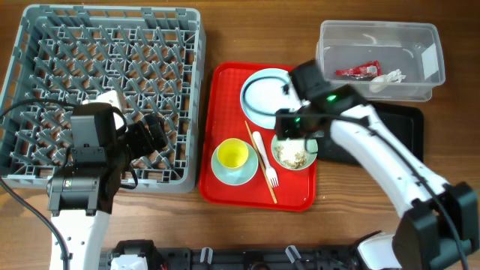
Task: Sort waste into correct bins and load items into the dishwasher rack
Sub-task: 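Grasp the rim of the green rice bowl with the right gripper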
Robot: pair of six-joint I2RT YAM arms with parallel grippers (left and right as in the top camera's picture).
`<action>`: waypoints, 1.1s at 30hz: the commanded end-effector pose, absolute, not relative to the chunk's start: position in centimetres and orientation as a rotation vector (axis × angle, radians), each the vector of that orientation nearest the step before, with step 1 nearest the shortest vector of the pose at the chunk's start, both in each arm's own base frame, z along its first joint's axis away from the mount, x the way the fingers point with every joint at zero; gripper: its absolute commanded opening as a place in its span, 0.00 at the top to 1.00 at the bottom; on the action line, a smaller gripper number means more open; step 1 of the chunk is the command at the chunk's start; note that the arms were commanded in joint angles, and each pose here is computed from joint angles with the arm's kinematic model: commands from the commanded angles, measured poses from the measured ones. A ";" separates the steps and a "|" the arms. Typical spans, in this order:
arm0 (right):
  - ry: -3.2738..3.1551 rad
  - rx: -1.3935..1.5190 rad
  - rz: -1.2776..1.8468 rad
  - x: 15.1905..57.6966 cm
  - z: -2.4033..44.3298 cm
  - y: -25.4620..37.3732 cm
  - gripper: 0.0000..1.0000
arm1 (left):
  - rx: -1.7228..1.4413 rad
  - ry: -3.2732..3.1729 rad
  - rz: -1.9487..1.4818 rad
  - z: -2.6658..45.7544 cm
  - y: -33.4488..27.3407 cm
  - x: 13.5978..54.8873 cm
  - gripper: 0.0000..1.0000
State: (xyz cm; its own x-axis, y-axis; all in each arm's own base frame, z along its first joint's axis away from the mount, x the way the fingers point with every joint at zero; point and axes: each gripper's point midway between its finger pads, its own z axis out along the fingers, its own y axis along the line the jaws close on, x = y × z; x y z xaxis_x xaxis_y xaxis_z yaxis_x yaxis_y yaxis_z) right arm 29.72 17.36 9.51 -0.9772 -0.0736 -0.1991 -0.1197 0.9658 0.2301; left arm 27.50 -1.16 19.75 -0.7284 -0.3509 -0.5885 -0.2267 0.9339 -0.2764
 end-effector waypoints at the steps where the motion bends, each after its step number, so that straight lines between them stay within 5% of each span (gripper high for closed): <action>1: 2.936 -0.050 0.253 29.5 7.1 17.6 0.54 | -0.417 2.392 -0.235 20.5 -0.9 27.8 0.00; 11: 3.026 0.006 0.191 28.3 2.3 19.4 0.68 | -0.417 2.392 -0.236 20.5 -0.9 27.8 0.00; 19: 3.037 0.075 0.166 28.4 1.7 19.2 0.96 | -0.417 2.392 -0.235 20.5 -0.9 27.8 0.00; 33: 2.877 -0.098 0.272 31.4 10.7 20.7 0.96 | -0.417 2.392 -0.236 20.5 -0.9 27.8 0.00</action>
State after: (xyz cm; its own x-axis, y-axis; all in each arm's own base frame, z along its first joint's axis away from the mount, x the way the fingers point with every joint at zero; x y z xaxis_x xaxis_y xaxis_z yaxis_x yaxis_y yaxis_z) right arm 29.46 19.87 5.81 -0.9916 -0.0172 -0.1279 -0.0325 0.9924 0.1188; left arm 27.50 -1.16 19.75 -0.7283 -0.3509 -0.5886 -0.2269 0.9340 -0.2761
